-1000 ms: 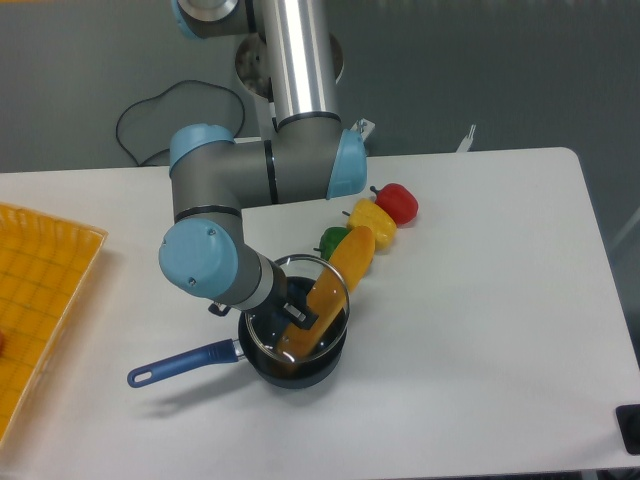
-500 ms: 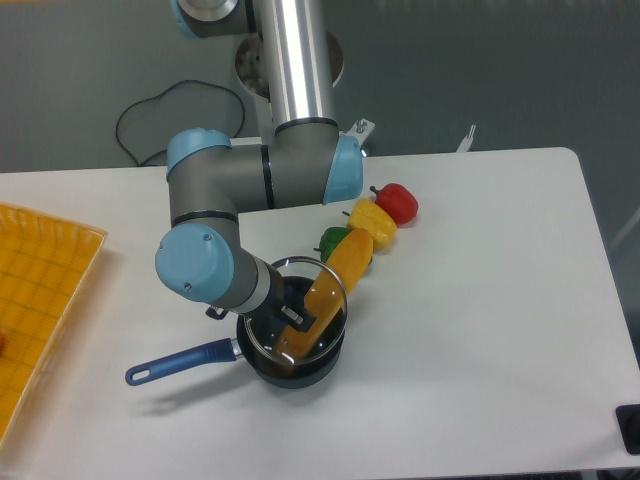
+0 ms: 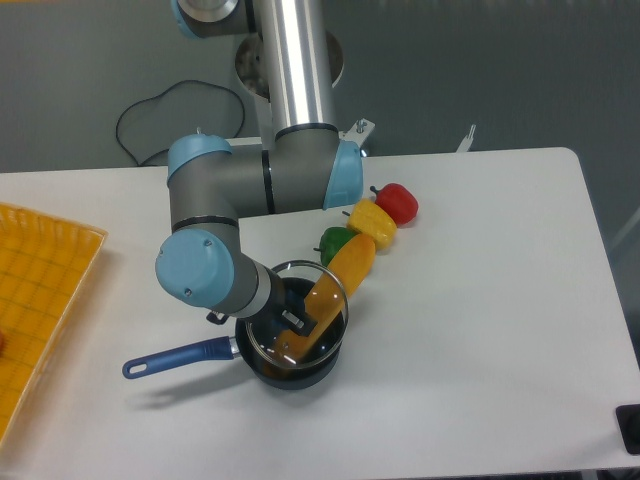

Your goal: Close the pot lid

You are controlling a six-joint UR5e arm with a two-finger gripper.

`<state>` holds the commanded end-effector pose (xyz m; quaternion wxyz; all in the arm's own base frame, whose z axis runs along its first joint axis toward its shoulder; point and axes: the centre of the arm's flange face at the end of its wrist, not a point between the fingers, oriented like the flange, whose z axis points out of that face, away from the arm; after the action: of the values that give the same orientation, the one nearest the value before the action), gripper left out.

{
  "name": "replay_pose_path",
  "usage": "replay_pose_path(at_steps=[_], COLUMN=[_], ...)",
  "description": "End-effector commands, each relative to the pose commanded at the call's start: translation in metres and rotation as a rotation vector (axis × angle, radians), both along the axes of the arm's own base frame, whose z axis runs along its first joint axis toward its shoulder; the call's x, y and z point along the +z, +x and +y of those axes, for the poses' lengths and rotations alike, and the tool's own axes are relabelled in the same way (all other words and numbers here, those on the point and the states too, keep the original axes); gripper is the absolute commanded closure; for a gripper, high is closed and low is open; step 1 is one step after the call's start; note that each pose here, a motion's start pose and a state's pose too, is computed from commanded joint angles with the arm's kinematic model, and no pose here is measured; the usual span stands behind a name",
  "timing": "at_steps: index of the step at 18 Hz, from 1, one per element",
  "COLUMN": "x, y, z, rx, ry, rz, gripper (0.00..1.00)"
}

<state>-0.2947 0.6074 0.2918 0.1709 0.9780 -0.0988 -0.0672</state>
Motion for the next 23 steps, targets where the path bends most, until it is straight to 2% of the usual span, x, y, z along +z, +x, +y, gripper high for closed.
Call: replay_pose_path(at_steps=[8,13,19,23], x=[0.003,0.007,0.042,0.082], y=[-0.002,0.000,0.005,-0.011], z=[0.002,0.002,-0.003,-0.021], rx=[-0.001,-0.003,-0.008,0.048], ry=[0.021,0.028,0.117,0.248], rz=[0.018,0.021,0.057,0.003], gripper=[0.19,0.01,0.00,0.00])
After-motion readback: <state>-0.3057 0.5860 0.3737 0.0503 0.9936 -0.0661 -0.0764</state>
